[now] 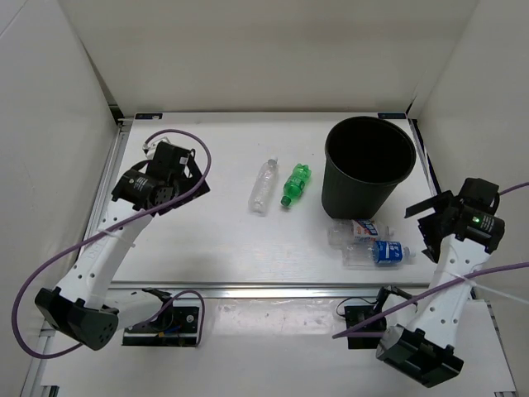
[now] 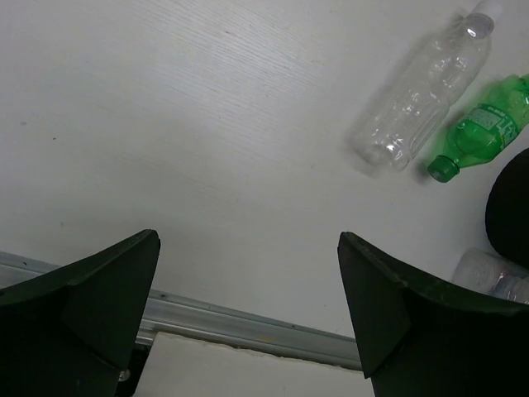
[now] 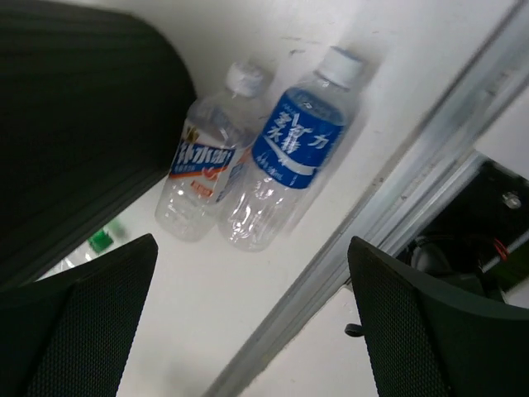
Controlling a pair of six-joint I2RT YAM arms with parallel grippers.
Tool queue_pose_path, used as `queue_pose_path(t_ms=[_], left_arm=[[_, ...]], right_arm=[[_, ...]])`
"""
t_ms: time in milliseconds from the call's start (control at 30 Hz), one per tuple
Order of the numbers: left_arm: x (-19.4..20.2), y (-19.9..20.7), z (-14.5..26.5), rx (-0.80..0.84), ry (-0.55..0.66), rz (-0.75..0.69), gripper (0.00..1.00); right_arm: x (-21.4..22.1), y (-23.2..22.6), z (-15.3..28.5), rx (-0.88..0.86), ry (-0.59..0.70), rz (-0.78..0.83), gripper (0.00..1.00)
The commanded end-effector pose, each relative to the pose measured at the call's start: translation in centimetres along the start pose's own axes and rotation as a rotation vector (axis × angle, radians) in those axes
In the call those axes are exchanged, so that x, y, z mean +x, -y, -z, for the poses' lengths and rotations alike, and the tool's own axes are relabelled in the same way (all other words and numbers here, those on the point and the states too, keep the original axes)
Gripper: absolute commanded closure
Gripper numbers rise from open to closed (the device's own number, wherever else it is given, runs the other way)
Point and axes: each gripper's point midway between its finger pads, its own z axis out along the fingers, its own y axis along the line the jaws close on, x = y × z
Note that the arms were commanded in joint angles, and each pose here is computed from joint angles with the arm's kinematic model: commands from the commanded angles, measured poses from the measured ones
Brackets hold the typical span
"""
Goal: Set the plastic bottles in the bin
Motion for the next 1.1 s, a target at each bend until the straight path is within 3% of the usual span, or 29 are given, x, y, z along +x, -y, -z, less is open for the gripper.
queue_pose_path(t_ms=[0,167,433,1067], left_arm=[[0.7,0.9,0.2,0.066,-0.025,0.013,0.00],[3.0,0.7,-1.3,0.055,-0.106,0.005,0.00],[3.6,0.2,-1.7,0.050,-0.113,-0.024,0.00],[4.0,-0.1,-2.7,0.007,-0.144,-0.058,0.00]], right_arm=[[1.2,-2.6,-1.0,-0.181,-0.101,0.143,0.01],[2.3,-3.0,-2.8,-0.209,-0.164,0.105,0.01],[5.0,-2.8,-7.2,-0.204,-0.295,-0.019,0.01],[7.8,1.6,-15.1,-0.028,-0.398,-0.087,0.01]])
